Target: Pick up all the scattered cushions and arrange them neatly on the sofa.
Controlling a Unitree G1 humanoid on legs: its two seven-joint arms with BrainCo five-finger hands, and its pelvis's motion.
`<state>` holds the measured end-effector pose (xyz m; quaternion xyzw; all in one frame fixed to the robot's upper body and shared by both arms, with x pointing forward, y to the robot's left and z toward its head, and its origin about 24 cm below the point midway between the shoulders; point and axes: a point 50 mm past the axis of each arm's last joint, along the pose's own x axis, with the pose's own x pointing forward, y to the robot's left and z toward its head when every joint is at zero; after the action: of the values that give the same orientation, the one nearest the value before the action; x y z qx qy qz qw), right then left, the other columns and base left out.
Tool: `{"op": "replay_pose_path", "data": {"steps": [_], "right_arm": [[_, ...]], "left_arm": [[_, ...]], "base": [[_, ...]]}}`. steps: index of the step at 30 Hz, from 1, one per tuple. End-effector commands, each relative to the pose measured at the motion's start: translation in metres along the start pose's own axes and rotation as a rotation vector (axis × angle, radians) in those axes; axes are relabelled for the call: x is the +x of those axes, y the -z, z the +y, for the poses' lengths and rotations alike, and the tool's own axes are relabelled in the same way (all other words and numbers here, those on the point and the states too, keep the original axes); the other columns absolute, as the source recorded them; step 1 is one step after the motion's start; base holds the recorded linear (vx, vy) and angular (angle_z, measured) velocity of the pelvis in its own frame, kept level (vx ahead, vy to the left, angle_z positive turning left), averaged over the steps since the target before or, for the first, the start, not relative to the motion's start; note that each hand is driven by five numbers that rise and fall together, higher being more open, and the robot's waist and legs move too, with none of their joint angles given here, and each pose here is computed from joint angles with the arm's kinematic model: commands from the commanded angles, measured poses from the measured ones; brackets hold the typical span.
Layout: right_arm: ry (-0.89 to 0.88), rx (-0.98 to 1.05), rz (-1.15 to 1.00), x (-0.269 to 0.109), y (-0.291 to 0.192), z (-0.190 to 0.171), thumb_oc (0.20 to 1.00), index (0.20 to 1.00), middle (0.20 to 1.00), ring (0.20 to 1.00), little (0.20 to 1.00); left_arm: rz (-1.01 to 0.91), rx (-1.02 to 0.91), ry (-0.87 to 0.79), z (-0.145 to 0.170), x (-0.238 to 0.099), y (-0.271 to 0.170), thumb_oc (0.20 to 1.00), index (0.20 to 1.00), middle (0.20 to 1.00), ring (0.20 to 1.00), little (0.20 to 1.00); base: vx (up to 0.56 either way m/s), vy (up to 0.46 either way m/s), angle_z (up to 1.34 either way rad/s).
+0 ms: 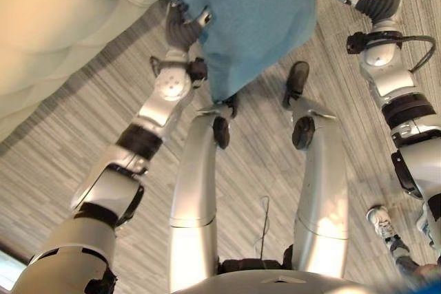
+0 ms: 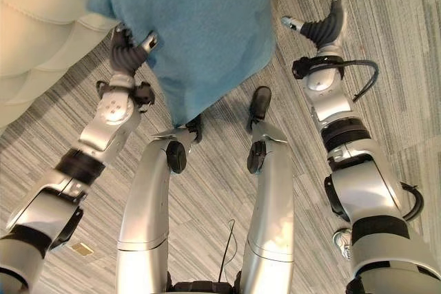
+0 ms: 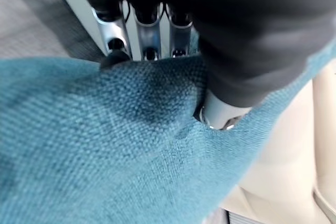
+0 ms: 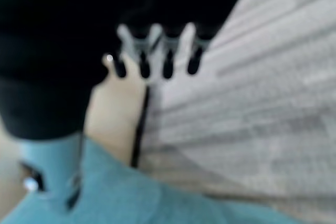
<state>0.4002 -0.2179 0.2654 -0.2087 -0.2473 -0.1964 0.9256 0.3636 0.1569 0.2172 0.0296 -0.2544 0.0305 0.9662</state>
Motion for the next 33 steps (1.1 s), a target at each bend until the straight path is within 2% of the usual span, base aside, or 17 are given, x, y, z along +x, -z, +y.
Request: {"op": "replay_pose_path", "data": {"steps": [1,7,12,21,24,25,26,27,28,30,33], "right_arm": [[-0.081,0.096,0.015,-0.006,0.002,0.014,1.0,1.0,1.0,1.0,1.0],[-0.13,0.206,0.045,-0.01,-0.002,0.035,1.0,1.0,1.0,1.0,1.0],[-0.116,0.235,0.048,-0.008,-0.007,0.04,1.0,1.0,1.0,1.0,1.0],[0.002,0.124,0.001,0.004,-0.019,0.026,1.0,1.0,1.0,1.0,1.0],[0.004,-0.088,-0.1,0.013,-0.033,0.013,1.0,1.0,1.0,1.0,1.0],[0.004,-0.091,-0.101,0.013,-0.033,0.013,1.0,1.0,1.0,1.0,1.0],[-0.003,-0.182,-0.155,0.015,-0.041,0.01,1.0,1.0,1.0,1.0,1.0],[0.0,-0.378,-0.292,0.023,-0.063,-0.001,1.0,1.0,1.0,1.0,1.0],[-0.001,-0.382,-0.294,0.023,-0.063,-0.001,1.0,1.0,1.0,1.0,1.0],[0.015,-0.622,-0.452,0.029,-0.091,-0.015,1.0,1.0,1.0,1.0,1.0],[0.027,-0.72,-0.539,0.031,-0.108,-0.023,1.0,1.0,1.0,1.0,1.0]], "left_arm": [[-0.171,-0.096,0.092,-0.01,-0.012,-0.025,0.2,0.2,0.2,0.2,0.2],[-0.124,-0.114,0.127,-0.018,-0.023,-0.014,0.2,0.2,0.2,0.2,0.2],[-0.161,-0.147,0.15,-0.027,-0.027,-0.022,0.2,0.2,0.2,0.2,0.2],[-0.234,-0.177,0.178,-0.03,-0.034,-0.038,0.2,0.2,0.2,0.2,0.2],[-0.256,-0.156,0.181,-0.021,-0.04,-0.041,0.2,0.2,0.2,0.2,0.2],[-0.256,-0.157,0.18,-0.02,-0.04,-0.041,0.2,0.2,0.2,0.2,0.2],[-0.255,-0.15,0.177,-0.017,-0.042,-0.04,0.2,0.2,0.2,0.2,0.2],[-0.247,-0.129,0.187,-0.01,-0.048,-0.037,0.2,0.2,0.2,0.2,0.2],[-0.247,-0.131,0.185,-0.01,-0.048,-0.037,0.2,0.2,0.2,0.2,0.2],[-0.213,-0.112,0.21,-0.006,-0.056,-0.029,0.2,0.2,0.2,0.2,0.2],[-0.195,-0.105,0.222,-0.003,-0.061,-0.024,0.2,0.2,0.2,0.2,0.2]], "base": [[0.02,0.009,0.1],[0.03,0.004,0.07],[0.02,0.006,0.07],[0.02,-0.002,0.1],[0.02,0.01,0.07],[0.01,0.003,0.04],[0.0,0.0,0.0],[0.0,0.0,0.0],[0.0,0.0,0.0],[0.0,0.0,0.0],[0.0,0.0,0.0]]}}
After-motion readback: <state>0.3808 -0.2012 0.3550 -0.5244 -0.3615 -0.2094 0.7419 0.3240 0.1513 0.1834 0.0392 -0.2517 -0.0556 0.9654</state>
